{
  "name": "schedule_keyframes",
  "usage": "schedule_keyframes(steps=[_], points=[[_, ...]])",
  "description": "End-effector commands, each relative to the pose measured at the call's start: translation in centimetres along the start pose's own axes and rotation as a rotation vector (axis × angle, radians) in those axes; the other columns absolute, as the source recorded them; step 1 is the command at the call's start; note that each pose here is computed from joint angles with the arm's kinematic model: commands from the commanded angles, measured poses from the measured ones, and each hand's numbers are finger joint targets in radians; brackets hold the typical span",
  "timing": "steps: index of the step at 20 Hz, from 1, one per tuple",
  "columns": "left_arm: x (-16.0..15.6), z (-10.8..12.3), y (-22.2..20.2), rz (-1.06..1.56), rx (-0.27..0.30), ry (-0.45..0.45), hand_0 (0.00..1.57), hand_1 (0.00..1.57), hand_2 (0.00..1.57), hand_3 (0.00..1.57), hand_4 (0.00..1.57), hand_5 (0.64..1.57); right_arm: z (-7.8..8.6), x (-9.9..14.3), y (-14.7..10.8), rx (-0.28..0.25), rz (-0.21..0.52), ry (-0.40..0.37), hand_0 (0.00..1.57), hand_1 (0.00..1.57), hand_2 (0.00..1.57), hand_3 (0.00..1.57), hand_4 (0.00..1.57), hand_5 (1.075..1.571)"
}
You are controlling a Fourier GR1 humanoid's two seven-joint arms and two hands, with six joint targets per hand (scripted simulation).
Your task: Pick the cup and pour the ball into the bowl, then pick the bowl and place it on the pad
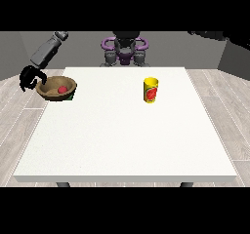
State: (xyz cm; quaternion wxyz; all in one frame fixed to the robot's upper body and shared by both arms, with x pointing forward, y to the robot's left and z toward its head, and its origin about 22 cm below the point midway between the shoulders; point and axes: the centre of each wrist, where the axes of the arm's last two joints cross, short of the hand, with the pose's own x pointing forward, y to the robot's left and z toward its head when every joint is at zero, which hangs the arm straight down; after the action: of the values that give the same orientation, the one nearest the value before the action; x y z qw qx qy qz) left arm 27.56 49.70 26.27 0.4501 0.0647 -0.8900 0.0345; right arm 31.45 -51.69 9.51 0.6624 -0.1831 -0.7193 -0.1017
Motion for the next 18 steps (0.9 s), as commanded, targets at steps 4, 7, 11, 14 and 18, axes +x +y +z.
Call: schedule_keyframes(steps=[4,7,11,14,18], points=[[0.5,0.9,-0.6,0.029,-0.031,0.031,0.00,0.00,0.00,0.00,0.70,1.556,0.8,-2.5,0.4,0.014,0.055,0.044,1.57,1.57,1.57,0.46,0.98,1.567],[-1.2,1.1,-0.4,0.034,-0.023,0.067,0.00,0.00,0.00,0.00,0.68,1.557,1.0,-3.9,2.3,0.055,0.058,0.115,1.57,1.57,1.57,0.92,1.01,1.562],[-0.4,0.9,0.0,0.012,-0.026,0.138,0.00,0.00,0.00,0.00,0.67,1.556,0.6,-2.9,1.3,0.043,0.079,0.198,1.57,1.57,1.57,1.09,0.98,1.565],[-1.7,0.5,1.7,0.011,0.033,0.155,0.00,0.00,0.00,0.00,0.66,1.548,-0.9,-1.1,3.9,0.102,0.097,0.206,1.57,1.57,1.57,1.41,0.98,1.561],[-2.3,1.8,1.8,-0.003,0.026,0.168,0.00,0.00,0.00,0.00,0.65,1.538,0.1,-1.8,0.7,-0.049,-0.017,0.261,1.34,1.34,1.57,1.06,0.00,1.571]])
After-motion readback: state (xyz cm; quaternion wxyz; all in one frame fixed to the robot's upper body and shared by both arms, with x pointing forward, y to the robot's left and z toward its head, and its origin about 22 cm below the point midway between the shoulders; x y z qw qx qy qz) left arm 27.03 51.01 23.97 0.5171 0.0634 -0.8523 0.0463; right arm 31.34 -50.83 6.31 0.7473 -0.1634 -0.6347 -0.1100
